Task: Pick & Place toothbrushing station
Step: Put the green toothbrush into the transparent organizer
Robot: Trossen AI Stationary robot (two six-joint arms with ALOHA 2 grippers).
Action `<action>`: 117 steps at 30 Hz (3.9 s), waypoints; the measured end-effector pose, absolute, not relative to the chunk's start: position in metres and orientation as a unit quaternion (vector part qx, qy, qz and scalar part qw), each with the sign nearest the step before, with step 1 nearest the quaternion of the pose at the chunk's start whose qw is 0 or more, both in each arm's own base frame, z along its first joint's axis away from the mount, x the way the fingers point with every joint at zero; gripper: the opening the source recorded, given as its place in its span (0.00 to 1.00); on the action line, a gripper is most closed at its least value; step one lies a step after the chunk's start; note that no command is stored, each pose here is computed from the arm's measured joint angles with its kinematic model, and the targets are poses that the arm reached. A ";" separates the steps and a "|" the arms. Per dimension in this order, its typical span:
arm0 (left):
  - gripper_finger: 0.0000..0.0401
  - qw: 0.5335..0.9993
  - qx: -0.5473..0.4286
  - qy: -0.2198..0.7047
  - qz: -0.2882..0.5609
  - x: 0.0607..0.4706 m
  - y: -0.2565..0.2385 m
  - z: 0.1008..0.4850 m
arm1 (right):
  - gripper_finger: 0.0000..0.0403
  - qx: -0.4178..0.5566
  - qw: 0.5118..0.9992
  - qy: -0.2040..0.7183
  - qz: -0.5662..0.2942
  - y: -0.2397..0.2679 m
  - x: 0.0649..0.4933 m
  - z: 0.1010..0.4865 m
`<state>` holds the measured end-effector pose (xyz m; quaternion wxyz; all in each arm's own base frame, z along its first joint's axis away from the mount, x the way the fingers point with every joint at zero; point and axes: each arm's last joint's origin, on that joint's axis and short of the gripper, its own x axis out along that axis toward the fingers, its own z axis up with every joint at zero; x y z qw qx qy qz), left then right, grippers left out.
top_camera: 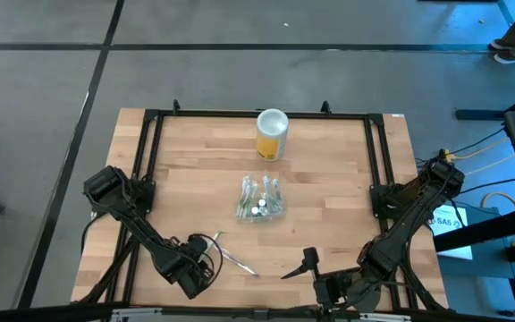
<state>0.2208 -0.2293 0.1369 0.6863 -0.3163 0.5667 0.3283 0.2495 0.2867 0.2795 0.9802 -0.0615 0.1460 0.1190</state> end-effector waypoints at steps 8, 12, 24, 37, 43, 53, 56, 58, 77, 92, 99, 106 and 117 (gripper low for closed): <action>0.48 0.674 -0.294 0.598 0.320 0.223 -0.228 0.129 | 0.88 -0.062 0.980 0.146 0.119 0.287 0.249 0.280; 0.37 0.678 -0.282 0.606 0.306 0.223 -0.228 0.129 | 0.89 -0.061 0.980 0.146 0.119 0.287 0.249 0.280; 0.03 0.684 -0.264 0.620 0.280 0.221 -0.229 0.130 | 0.92 -0.058 0.978 0.149 0.132 0.288 0.249 0.279; 0.01 0.707 -0.283 0.588 0.273 0.209 -0.220 0.170 | 0.88 -0.068 0.976 0.150 0.143 0.287 0.250 0.279; 0.01 0.742 -0.295 0.556 0.232 0.213 -0.223 0.216 | 0.85 -0.074 0.976 0.149 0.139 0.285 0.253 0.279; 0.01 0.863 -0.316 0.376 0.114 0.217 -0.219 0.337 | 0.82 -0.259 0.953 0.097 0.121 0.275 0.265 0.285; 0.01 0.872 -0.331 0.347 0.097 0.219 -0.212 0.352 | 0.80 -0.363 0.926 0.066 0.074 0.274 0.267 0.294; 0.01 0.873 -0.342 0.337 0.089 0.222 -0.207 0.358 | 0.79 -0.408 0.910 0.061 0.039 0.274 0.268 0.303; 0.01 0.832 -0.406 0.376 0.041 0.279 -0.144 0.362 | 0.72 -0.599 0.778 0.151 -0.112 0.249 0.293 0.297; 0.01 0.822 -0.428 0.374 0.047 0.293 -0.130 0.359 | 0.65 -0.691 0.679 0.215 -0.125 0.234 0.320 0.270; 0.02 0.816 -0.428 0.386 0.031 0.305 -0.132 0.350 | 0.60 -0.689 0.679 0.217 -0.131 0.228 0.326 0.277; 0.02 0.817 -0.422 0.393 0.025 0.310 -0.131 0.345 | 0.55 -0.713 0.661 0.216 -0.091 0.228 0.327 0.273; 0.02 0.818 -0.423 0.389 0.023 0.312 -0.129 0.346 | 0.44 -0.726 0.645 0.224 -0.081 0.223 0.330 0.271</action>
